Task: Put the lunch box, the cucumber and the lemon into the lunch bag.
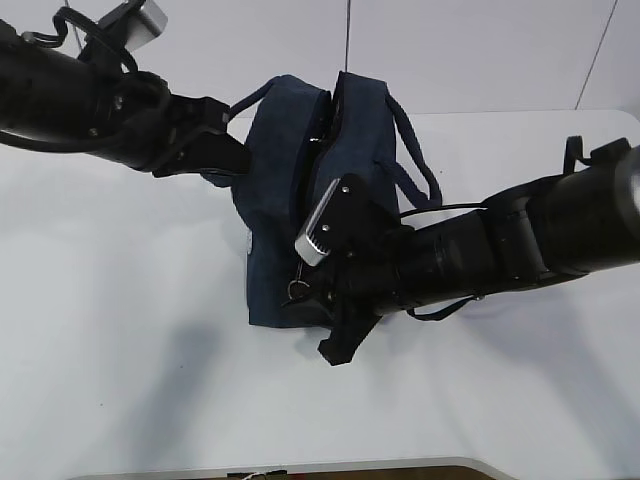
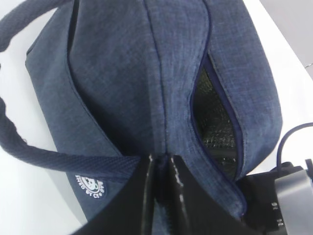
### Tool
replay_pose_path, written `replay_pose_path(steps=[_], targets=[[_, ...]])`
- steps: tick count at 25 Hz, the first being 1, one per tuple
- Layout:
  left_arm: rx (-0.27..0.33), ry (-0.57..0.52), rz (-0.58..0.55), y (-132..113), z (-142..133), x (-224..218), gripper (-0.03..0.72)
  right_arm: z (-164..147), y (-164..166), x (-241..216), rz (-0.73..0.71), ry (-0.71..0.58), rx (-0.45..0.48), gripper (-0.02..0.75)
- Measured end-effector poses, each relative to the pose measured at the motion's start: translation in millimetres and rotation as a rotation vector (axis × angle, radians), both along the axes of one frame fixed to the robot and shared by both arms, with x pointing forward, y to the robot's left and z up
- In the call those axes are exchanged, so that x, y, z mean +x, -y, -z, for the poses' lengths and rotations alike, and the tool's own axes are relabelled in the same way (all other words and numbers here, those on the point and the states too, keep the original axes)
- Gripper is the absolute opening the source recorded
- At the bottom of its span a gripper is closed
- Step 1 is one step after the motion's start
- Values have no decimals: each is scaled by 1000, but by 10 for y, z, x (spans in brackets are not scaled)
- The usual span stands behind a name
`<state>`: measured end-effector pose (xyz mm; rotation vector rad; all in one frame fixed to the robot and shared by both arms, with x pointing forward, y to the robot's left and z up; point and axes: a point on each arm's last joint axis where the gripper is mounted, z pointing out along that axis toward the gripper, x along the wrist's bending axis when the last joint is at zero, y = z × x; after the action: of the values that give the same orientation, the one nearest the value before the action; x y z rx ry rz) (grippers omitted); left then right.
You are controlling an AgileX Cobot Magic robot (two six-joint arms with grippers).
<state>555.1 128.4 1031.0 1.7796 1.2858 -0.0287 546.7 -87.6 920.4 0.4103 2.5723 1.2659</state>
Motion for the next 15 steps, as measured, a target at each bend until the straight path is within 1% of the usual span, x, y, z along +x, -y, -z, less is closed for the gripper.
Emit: replay_pose_path(steps=[15], targets=[[0, -1, 1, 1, 0, -1, 10, -4, -2, 4, 18, -21, 11, 209]])
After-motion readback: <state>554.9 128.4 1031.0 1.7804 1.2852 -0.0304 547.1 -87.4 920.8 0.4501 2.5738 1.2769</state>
